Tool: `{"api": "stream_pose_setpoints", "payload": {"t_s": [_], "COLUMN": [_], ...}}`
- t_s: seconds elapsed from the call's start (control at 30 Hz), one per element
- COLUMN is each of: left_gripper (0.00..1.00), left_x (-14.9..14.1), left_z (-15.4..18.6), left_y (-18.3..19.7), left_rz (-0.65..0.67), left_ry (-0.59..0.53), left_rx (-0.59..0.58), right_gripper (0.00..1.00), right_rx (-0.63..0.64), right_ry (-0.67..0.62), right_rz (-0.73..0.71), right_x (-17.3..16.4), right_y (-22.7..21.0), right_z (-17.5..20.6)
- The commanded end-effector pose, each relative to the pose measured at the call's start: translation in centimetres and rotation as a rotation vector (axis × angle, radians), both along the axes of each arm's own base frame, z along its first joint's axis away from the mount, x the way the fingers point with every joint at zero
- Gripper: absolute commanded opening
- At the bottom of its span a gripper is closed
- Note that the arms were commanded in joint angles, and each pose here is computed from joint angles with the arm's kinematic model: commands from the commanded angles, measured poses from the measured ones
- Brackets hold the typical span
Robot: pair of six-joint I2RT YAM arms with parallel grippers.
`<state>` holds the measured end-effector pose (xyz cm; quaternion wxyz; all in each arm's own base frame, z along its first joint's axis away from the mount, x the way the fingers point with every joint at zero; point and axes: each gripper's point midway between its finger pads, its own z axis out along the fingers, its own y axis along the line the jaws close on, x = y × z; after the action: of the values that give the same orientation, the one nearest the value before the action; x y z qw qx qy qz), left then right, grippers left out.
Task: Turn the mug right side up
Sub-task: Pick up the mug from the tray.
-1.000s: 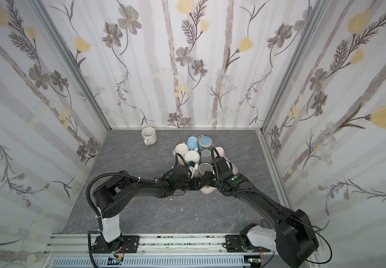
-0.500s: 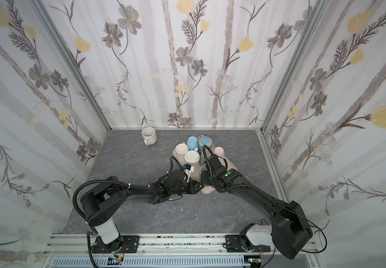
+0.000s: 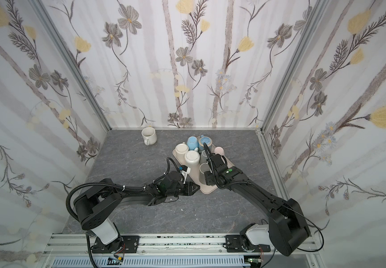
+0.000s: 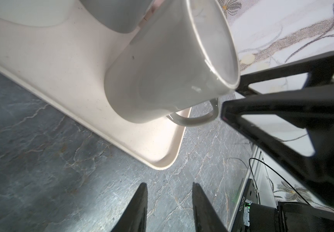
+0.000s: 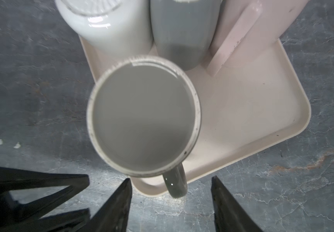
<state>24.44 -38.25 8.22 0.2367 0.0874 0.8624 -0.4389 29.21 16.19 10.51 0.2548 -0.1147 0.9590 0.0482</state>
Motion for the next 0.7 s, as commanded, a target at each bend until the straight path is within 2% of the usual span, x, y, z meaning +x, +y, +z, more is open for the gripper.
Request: {"api": "stream_pose_setpoints", "payload": {"t_s": [0.0,0.13,0.53,0.67], "left_gripper": [0.36,0.36,0.36,0.37], "left_x": [0.5,0.6,1.7,2.9], "left_z": [0.0,-0.1,0.4,1.7], "left_y": [-0.2,-0.1,1.0,2.2], "left_rz": [0.003,0.006,0.037,0.072], "left_ry": [-0.013,-0.011,-0.01,-0.031], "left_rx": [0.004,0.007,0.005,-0.007], "right_gripper": [0.6,0.51,0.02,0.0], "right_rx": [-0.042,-0.061,-0.057,-0.042], "right_ry": [0.032,0.04,-0.038,-0.074], "right_rz": [0.031,0.041,0.047,0.047], "right_x": [0.1,0.6,1.7,1.7], "right_y": [0.1,0.3,0.5,0.5], "right_z": [-1.1,-1.8,-0.2,0.7]}}
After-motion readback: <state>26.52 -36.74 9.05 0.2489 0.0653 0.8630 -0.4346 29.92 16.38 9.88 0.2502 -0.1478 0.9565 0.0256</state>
